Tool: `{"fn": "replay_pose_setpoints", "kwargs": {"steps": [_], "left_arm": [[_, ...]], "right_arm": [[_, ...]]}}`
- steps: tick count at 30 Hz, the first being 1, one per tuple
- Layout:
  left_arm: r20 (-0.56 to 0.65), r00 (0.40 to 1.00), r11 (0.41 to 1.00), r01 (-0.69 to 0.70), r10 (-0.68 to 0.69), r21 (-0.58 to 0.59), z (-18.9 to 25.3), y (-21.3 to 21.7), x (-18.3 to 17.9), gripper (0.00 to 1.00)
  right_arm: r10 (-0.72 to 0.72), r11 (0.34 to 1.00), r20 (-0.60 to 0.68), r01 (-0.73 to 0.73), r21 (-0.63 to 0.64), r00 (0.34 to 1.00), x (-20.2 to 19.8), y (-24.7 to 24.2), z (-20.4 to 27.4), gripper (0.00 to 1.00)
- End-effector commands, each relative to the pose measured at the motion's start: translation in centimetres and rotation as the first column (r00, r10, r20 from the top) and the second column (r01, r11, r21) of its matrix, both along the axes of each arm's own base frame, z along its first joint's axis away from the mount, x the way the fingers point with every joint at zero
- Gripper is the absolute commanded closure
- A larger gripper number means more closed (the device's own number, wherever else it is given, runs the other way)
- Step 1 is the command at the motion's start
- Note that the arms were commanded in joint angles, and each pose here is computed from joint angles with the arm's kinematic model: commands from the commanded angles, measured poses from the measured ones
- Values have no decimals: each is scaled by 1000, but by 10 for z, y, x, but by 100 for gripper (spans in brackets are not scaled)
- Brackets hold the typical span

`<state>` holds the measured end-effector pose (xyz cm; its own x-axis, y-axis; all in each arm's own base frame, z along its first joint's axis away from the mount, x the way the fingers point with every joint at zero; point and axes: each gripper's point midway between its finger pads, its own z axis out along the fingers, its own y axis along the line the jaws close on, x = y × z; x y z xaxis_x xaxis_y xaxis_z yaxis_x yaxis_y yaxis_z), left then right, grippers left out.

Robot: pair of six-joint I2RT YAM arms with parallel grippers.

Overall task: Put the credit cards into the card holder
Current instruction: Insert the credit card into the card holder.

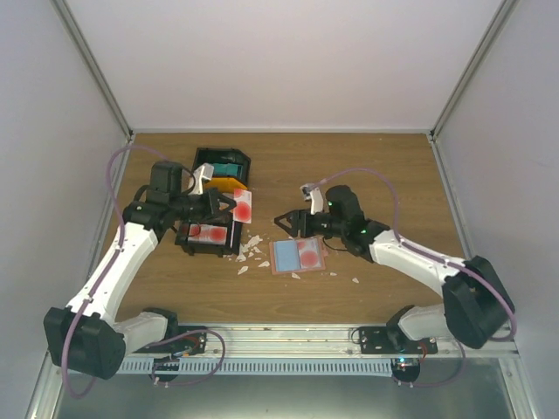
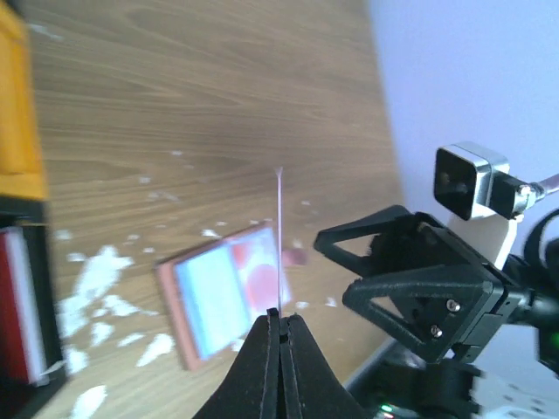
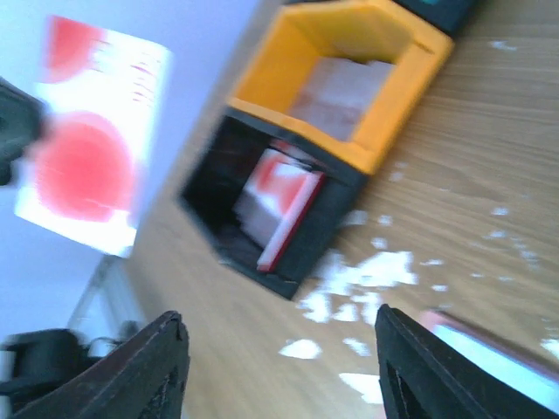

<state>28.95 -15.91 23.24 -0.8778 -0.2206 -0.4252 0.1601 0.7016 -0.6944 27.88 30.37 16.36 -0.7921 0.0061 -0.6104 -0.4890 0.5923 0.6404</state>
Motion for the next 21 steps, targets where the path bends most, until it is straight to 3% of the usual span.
{"fn": "replay_pose_setpoints", "kwargs": {"steps": [1,5,11,18,21], "left_arm": [[41,991,943,135,-128,-306,43,-38,-19,100],[48,984,878,173,-169,-446,60,-53,-29,100],[37,973,841,215,-227,-497,66,-72,-42,100],[46,964,823,247,-260,-512,70,-85,-51,100],[47,961,819,257,-272,-512,68,-89,-52,100]], "right_arm": [[102,964,-5,-98,246,995,-26,7,62,38],[124,931,-11,-113,347,992,-36,4,92,34],[117,916,-15,-102,387,993,-37,3,117,36],[103,922,-53,-76,379,993,-37,1,114,46],[121,910,-43,-93,405,992,-42,1,120,57]]}}
